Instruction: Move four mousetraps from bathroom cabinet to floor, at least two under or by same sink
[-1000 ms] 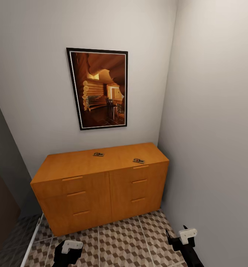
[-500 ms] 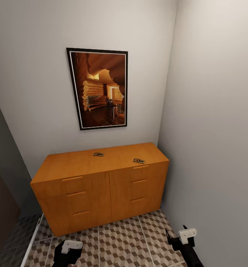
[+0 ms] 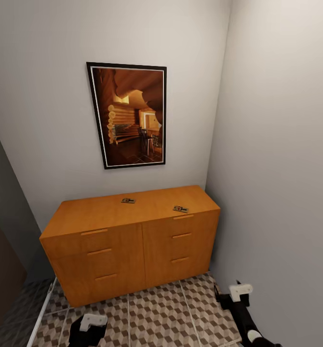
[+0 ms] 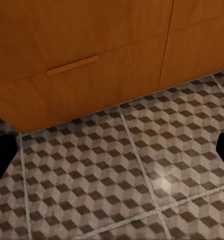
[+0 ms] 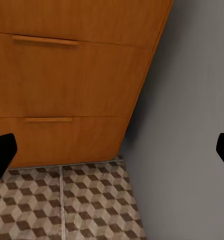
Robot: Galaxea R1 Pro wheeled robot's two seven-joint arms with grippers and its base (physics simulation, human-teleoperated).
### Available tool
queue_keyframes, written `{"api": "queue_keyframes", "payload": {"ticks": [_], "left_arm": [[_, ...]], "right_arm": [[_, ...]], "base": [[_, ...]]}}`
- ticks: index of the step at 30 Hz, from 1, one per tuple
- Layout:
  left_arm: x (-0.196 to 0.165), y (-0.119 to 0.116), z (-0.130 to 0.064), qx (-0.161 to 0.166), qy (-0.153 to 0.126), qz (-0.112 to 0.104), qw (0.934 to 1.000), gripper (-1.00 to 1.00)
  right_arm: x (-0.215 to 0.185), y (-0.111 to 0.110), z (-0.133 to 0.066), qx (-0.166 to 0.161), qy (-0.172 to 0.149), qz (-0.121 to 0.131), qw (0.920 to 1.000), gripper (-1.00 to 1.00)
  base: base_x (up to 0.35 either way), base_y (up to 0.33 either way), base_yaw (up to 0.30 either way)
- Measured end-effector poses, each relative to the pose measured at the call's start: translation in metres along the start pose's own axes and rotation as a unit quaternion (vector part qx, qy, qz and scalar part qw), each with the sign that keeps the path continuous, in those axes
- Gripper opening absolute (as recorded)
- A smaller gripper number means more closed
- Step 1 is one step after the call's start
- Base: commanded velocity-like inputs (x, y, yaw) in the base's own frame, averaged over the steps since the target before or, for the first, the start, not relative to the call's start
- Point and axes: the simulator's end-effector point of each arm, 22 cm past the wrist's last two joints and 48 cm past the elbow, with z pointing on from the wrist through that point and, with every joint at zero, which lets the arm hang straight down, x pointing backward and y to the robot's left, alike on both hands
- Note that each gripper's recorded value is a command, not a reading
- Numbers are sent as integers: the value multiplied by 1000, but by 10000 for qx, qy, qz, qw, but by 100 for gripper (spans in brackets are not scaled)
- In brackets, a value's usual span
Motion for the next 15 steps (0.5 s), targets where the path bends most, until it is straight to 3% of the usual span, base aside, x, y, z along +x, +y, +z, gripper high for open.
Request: {"api": "queue_keyframes", "payload": {"ticks": [5, 8, 15], "left_arm": [[7, 1, 0, -6, 139, 0, 9999, 100], [12, 3, -2, -26, 202, 2, 9998, 100], [18, 8, -4, -64, 253, 12, 9997, 100]], "right_arm": [[-41, 7, 22, 61, -1, 58, 10000, 100], [-92, 18, 35, 54, -167, 136, 9998, 100], [-180, 23, 39, 148, -289, 161, 9993, 100]], "base": [[0, 0, 0], [0, 0, 0], [0, 0, 0]]}}
